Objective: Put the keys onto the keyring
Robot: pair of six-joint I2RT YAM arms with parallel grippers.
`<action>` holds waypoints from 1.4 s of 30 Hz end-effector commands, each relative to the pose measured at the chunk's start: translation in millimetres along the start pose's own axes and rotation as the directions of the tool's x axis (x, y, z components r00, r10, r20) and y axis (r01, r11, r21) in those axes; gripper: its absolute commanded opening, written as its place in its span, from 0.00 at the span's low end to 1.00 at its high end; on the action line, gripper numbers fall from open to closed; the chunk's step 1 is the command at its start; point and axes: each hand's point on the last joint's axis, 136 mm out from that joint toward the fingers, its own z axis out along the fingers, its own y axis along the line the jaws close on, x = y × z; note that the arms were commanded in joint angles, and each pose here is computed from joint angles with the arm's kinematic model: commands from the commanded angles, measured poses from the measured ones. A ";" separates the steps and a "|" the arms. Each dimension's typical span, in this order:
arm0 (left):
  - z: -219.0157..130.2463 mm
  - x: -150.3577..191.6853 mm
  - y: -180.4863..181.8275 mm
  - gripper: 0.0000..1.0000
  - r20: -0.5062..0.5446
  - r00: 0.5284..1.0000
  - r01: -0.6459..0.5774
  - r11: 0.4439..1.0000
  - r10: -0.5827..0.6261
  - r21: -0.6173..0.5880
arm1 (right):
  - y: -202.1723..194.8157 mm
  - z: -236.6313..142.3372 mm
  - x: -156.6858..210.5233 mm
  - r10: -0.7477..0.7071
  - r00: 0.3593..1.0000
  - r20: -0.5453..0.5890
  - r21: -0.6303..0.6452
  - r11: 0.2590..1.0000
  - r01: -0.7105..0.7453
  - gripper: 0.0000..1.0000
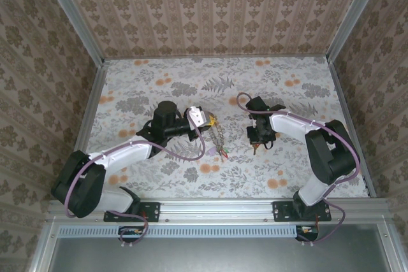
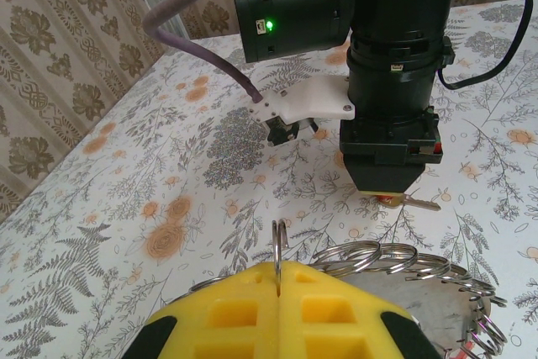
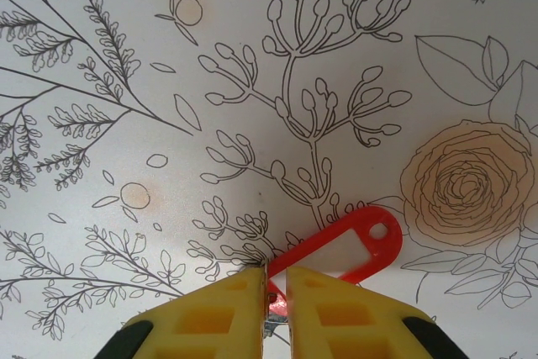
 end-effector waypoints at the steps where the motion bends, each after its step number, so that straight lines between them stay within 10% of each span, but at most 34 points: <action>1: -3.1 -30.5 10.1 0.00 0.065 0.997 -0.048 0.999 0.049 -0.022 | 0.5 0.8 0.2 0.002 1.000 -0.013 0.005 1.000 -0.002 0.17; 29: -4.1 -31.0 10.2 0.00 0.064 0.997 -0.050 0.998 0.051 -0.025 | 1.9 -4.4 -2.9 0.000 1.000 0.015 0.001 1.000 0.000 0.06; 42: -5.9 -32.2 0.9 0.00 0.081 0.996 -0.029 0.999 0.027 0.021 | 64.2 -119.7 -24.1 -0.144 0.822 0.550 -0.341 0.860 0.379 0.00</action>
